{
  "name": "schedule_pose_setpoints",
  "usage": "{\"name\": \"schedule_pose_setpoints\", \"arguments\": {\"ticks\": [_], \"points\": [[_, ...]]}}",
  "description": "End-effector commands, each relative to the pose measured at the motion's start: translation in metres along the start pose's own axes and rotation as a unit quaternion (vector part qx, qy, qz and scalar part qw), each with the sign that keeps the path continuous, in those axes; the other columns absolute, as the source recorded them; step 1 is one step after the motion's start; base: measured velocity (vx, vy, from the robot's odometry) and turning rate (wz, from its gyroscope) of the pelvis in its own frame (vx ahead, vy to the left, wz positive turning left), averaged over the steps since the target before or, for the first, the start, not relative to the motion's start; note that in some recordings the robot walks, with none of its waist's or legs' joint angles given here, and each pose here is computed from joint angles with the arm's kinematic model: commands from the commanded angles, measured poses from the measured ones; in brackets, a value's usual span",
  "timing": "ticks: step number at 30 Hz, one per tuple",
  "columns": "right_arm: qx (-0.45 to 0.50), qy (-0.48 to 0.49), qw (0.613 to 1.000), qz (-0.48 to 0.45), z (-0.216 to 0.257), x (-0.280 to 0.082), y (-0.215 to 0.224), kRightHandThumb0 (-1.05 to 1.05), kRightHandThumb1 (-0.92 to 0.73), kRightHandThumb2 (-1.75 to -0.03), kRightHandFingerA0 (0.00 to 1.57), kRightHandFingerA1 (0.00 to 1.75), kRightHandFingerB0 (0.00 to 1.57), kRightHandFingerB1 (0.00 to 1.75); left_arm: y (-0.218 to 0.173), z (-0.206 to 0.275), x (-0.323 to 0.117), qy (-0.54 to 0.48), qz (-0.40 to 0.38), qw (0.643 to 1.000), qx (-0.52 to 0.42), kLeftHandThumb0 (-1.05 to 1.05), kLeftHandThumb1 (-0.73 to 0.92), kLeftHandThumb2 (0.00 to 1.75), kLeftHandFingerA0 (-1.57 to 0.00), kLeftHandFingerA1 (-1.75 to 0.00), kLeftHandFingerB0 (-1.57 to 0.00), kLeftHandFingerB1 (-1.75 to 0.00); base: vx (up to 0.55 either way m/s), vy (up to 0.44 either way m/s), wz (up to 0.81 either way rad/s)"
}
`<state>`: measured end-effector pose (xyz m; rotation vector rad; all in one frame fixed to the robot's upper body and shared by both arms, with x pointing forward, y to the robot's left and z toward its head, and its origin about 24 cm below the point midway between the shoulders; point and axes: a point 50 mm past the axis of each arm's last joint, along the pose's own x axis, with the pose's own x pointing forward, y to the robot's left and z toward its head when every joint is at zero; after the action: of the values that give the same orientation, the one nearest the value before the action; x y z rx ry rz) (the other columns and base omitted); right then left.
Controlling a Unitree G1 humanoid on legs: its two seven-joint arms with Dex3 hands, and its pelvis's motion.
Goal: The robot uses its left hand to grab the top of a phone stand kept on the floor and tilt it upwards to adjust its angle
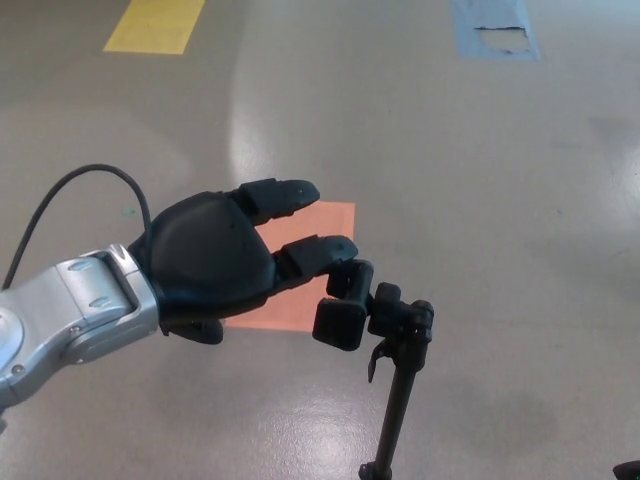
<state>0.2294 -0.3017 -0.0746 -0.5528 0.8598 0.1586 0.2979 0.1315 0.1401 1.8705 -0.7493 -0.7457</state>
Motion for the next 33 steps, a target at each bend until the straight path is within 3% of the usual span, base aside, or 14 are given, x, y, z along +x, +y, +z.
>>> {"name": "schedule_pose_setpoints", "arguments": {"ticks": [1, 3, 4, 5, 9, 10, 12, 19, 20, 24, 28, 30, 32, 33], "points": [[-0.006, 0.005, 1.000, -0.004, -0.002, -0.002, -0.008, -0.38, -0.45, -1.05, 0.01, 0.51, 0.00, 0.49, -0.011, -0.001, -0.004, 0.012, -0.026, 1.000, 0.010, -0.55, 0.35, 0.67, 0.00, 0.00, 0.00, -0.16, 0.00, 0.000, 0.00], [0.002, 0.008, 1.000, -0.001, -0.002, -0.002, -0.008, -0.38, -0.44, -1.05, 0.01, 0.51, 0.00, 0.49, -0.013, -0.001, -0.006, 0.012, -0.026, 1.000, 0.003, -0.52, 0.34, 0.67, 0.00, -0.04, 0.00, -0.19, 0.00, 0.000, 0.00], [-0.001, 0.010, 1.000, -0.002, -0.002, -0.002, -0.008, -0.80, -0.82, -0.65, 0.13, 0.32, 0.15, 0.28, -0.013, -0.001, -0.006, 0.012, -0.024, 1.000, 0.003, -0.51, 0.34, 0.68, 0.00, -0.06, 0.00, -0.21, 0.00, 0.000, 0.00], [-0.001, 0.010, 1.000, -0.003, -0.002, -0.002, -0.008, -0.38, -0.44, -1.04, 0.01, 0.51, 0.00, 0.49, -0.013, -0.001, -0.006, 0.013, -0.027, 1.000, 0.002, -0.50, 0.34, 0.68, 0.00, -0.05, 0.00, -0.20, 0.00, 0.000, 0.00], [-0.001, 0.010, 1.000, -0.002, -0.001, -0.002, -0.009, -0.38, -0.43, -1.04, 0.01, 0.51, 0.00, 0.49, -0.014, -0.001, -0.007, 0.016, -0.036, 0.999, 0.001, -0.50, 0.34, 0.68, 0.00, -0.06, 0.00, -0.21, 0.00, 0.000, 0.00], [-0.001, 0.010, 1.000, -0.003, -0.001, -0.002, -0.009, -0.79, -0.81, -0.66, 0.12, 0.32, 0.15, 0.27, -0.014, -0.002, -0.007, 0.017, -0.036, 0.999, 0.002, -0.50, 0.34, 0.68, 0.00, -0.06, 0.00, -0.20, 0.00, 0.000, 0.00], [-0.002, 0.010, 1.000, -0.003, 0.000, -0.002, -0.009, -0.80, -0.64, -0.99, 0.06, 0.40, 0.09, 0.36, -0.015, -0.002, -0.008, 0.018, -0.037, 0.999, 0.003, -0.51, 0.34, 0.67, 0.00, -0.04, 0.00, -0.19, 0.00, 0.000, 0.00], [-0.002, 0.012, 1.000, 0.000, -0.001, -0.002, -0.009, -0.38, -0.44, -1.04, 0.01, 0.51, 0.00, 0.49, -0.020, -0.001, -0.009, 0.018, -0.040, 0.999, -0.006, -0.53, 0.33, 0.65, 0.00, 0.00, 0.00, -0.15, 0.00, 0.000, 0.00], [-0.003, 0.012, 1.000, 0.000, -0.001, -0.002, -0.009, -0.80, -0.81, -0.65, 0.11, 0.32, 0.15, 0.28, -0.020, 0.000, -0.009, 0.018, -0.042, 0.999, -0.005, -0.54, 0.34, 0.66, 0.00, 0.00, 0.00, -0.14, 0.00, 0.000, 0.00], [-0.004, 0.013, 1.000, 0.001, -0.001, -0.002, -0.009, -0.80, -0.82, -0.65, 0.11, 0.32, 0.15, 0.28, -0.020, 0.001, -0.010, 0.016, -0.042, 0.999, -0.006, -0.55, 0.35, 0.66, 0.00, 0.00, 0.00, -0.14, 0.00, 0.000, 0.00], [-0.006, 0.008, 1.000, 0.003, 0.000, -0.002, -0.009, -0.38, -0.44, -1.04, 0.01, 0.51, 0.00, 0.49, -0.021, 0.003, -0.010, 0.016, -0.048, 0.999, -0.009, -0.55, 0.35, 0.67, 0.00, 0.00, 0.00, -0.14, 0.00, 0.000, 0.00], [-0.005, 0.007, 1.000, 0.003, 0.001, -0.002, -0.009, -0.86, -0.66, -1.02, 0.03, 0.43, 0.13, 0.44, -0.022, 0.003, -0.011, 0.015, -0.048, 0.999, -0.007, -0.56, 0.36, 0.68, 0.00, 0.00, 0.00, -0.14, 0.00, 0.000, 0.00], [0.001, 0.009, 1.000, 0.001, 0.001, -0.002, -0.010, -0.38, -0.43, -1.04, 0.01, 0.51, 0.00, 0.49, -0.022, 0.004, -0.010, 0.015, -0.047, 0.999, -0.007, -0.56, 0.36, 0.67, 0.00, 0.00, 0.00, -0.14, 0.00, 0.000, 0.00], [0.001, 0.009, 1.000, 0.001, 0.001, -0.002, -0.010, -0.86, -0.76, -0.69, 0.10, 0.33, 0.15, 0.29, -0.021, 0.004, -0.010, 0.015, -0.045, 0.999, -0.009, -0.56, 0.35, 0.67, 0.00, 0.00, 0.00, -0.15, 0.00, 0.000, 0.00]]}}
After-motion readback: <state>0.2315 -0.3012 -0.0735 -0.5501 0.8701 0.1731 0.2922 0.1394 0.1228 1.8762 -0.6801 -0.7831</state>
